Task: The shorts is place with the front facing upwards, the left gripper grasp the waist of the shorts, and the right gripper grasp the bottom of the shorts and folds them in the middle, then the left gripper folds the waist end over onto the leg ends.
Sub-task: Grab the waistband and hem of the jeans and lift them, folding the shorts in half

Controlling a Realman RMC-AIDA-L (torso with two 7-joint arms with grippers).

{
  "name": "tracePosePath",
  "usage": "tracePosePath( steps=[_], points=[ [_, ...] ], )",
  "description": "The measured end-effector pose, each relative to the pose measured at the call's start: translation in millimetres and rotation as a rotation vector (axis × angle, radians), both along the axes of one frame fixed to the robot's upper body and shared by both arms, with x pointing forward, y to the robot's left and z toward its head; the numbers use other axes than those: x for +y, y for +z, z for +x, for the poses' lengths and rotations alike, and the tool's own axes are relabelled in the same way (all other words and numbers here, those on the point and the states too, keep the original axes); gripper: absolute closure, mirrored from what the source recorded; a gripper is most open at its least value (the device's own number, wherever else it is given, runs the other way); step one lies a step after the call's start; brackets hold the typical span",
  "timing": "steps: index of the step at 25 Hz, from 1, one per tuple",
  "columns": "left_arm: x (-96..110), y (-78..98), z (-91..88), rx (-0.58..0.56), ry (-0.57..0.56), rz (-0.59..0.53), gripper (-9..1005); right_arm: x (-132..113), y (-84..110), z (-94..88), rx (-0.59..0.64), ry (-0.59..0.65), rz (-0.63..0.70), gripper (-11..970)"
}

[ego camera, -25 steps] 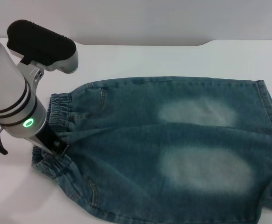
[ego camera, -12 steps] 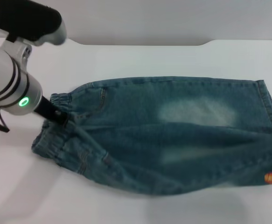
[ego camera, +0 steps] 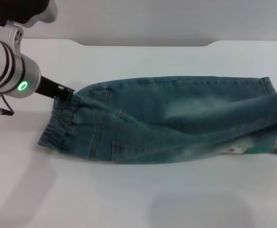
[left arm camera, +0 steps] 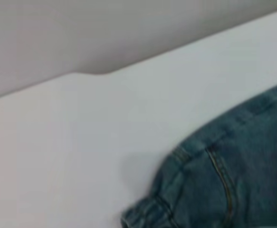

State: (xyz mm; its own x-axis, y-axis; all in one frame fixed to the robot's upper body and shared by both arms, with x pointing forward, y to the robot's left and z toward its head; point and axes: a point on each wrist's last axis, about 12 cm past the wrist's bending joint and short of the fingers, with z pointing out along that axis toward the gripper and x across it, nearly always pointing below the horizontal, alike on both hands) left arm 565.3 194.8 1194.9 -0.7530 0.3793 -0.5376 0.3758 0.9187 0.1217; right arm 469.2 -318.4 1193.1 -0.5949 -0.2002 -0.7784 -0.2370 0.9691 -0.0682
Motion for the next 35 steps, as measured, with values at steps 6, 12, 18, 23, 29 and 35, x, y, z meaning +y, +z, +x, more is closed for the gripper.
tracePosePath(
  steps=[6, 12, 18, 23, 29, 35],
  points=[
    [4.0, 0.4, 6.3, -0.098, 0.011, -0.048, 978, -2.2, 3.1, 5.4, -0.133, -0.036, -0.017, 856],
    [5.4, -5.1, 11.3, -0.170, 0.016, -0.090, 978, -9.9, -5.5, 7.4, -0.223, -0.084, -0.045, 843],
    [6.4, -13.8, 16.4, -0.211, 0.023, -0.115, 978, -11.8, -20.9, 14.2, -0.268, -0.112, -0.050, 830],
    [1.7, -26.1, 21.5, -0.239, 0.010, -0.131, 978, -11.4, -32.6, 19.6, -0.327, -0.131, -0.070, 820],
    [-5.1, -31.6, 24.9, -0.263, -0.010, -0.158, 978, -12.9, -46.9, 28.6, -0.375, -0.163, -0.079, 807],
    [-11.2, -48.4, 29.1, -0.349, -0.031, -0.205, 980, -25.6, -67.7, 35.7, -0.488, -0.256, -0.123, 795]
  ],
)
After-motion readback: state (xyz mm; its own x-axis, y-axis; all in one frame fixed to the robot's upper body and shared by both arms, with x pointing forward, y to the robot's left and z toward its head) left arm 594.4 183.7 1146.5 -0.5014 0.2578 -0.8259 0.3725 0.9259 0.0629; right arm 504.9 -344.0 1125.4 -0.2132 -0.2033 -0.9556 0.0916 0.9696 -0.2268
